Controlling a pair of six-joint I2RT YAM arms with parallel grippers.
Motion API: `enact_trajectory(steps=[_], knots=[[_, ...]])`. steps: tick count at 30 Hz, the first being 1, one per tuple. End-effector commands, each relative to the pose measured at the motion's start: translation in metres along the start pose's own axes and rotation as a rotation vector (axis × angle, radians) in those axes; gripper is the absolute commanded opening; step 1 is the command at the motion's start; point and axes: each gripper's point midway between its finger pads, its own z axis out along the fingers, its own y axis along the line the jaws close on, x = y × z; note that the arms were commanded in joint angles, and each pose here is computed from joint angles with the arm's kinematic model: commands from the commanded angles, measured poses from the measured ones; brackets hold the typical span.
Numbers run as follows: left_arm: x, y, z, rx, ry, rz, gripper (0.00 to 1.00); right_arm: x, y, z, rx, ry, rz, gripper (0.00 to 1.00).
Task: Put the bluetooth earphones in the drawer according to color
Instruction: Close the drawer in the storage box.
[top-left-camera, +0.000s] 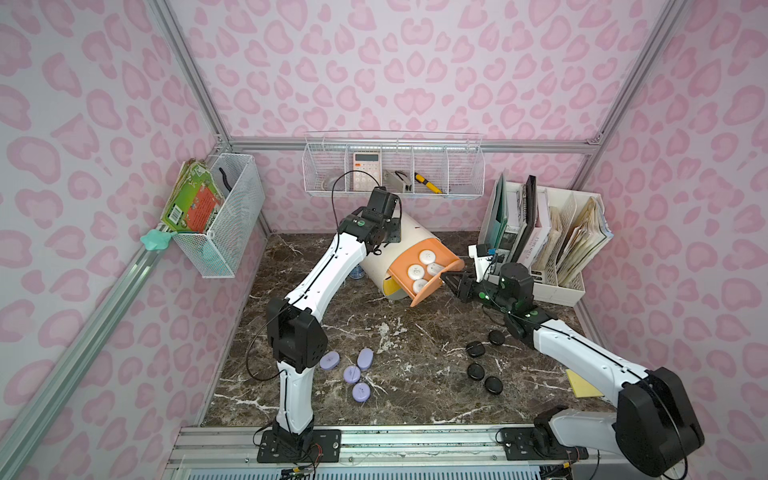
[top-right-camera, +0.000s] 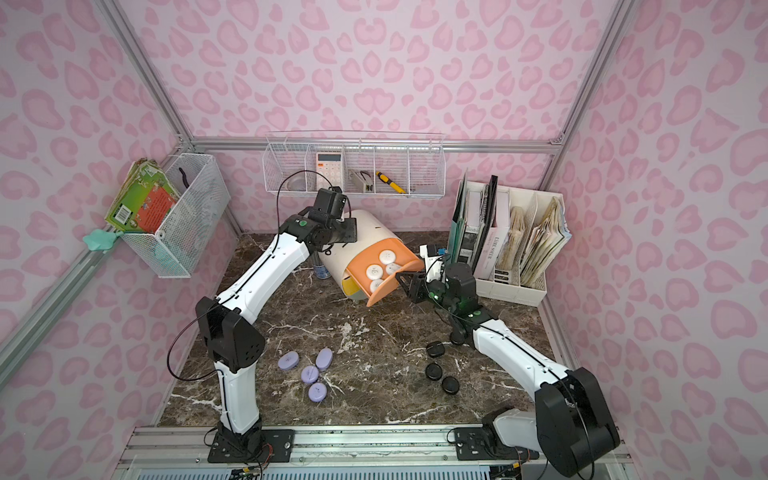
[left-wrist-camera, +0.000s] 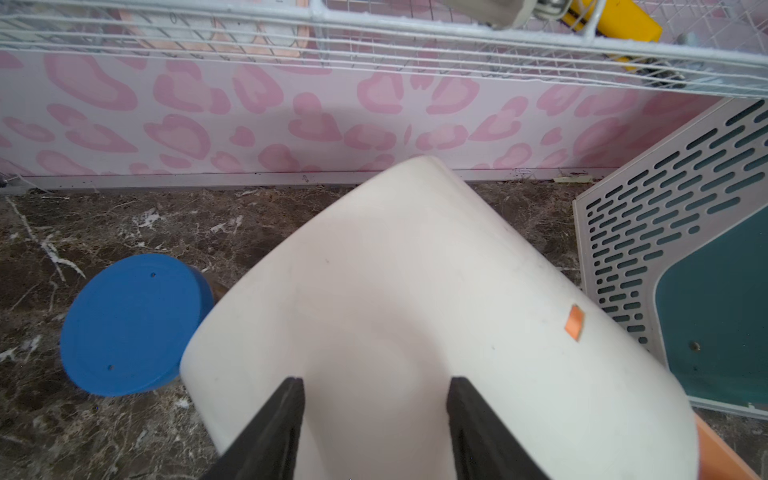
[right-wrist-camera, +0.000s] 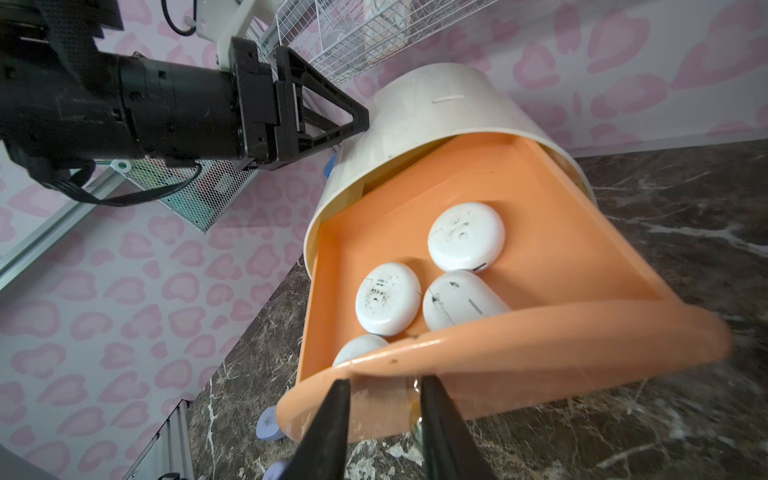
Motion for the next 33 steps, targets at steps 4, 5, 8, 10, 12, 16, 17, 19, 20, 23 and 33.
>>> enact_trajectory(steps=[4, 5, 8, 10, 12, 16, 17, 19, 20, 23, 33], knots=[[0.037, 0.006, 0.004, -0.005, 0.134, 0.036, 0.60, -0.014, 0.006, 0.020, -0.070, -0.040, 0.019, 0.30], [0.038, 0.006, 0.005, -0.005, 0.137, 0.036, 0.60, -0.013, 0.007, 0.023, -0.079, -0.037, 0.026, 0.30], [0.038, 0.007, 0.004, -0.005, 0.138, 0.035, 0.60, -0.007, 0.010, 0.033, -0.101, -0.025, 0.039, 0.29], [0.038, 0.006, 0.004, 0.000, 0.139, 0.034, 0.59, -0.004, 0.013, 0.040, -0.107, -0.018, 0.041, 0.29], [0.038, 0.007, 0.004, 0.002, 0.139, 0.032, 0.60, -0.003, 0.014, 0.044, -0.109, -0.020, 0.041, 0.29], [0.038, 0.004, 0.004, 0.016, 0.141, 0.024, 0.59, -0.002, 0.011, 0.058, -0.105, -0.025, 0.043, 0.29], [0.039, 0.003, 0.004, 0.021, 0.142, 0.021, 0.59, -0.001, 0.009, 0.062, -0.105, -0.026, 0.048, 0.29], [0.039, 0.002, 0.003, 0.027, 0.141, 0.016, 0.59, 0.001, 0.003, 0.073, -0.107, -0.022, 0.055, 0.29], [0.039, 0.002, 0.002, 0.031, 0.141, 0.015, 0.59, 0.002, 0.003, 0.078, -0.116, -0.017, 0.054, 0.30], [0.039, -0.001, -0.001, 0.054, 0.141, 0.008, 0.59, 0.003, 0.002, 0.091, -0.129, -0.005, 0.054, 0.32], [0.032, -0.011, -0.044, 0.168, 0.096, -0.033, 0.65, 0.004, 0.006, 0.070, -0.078, -0.014, 0.014, 0.38]])
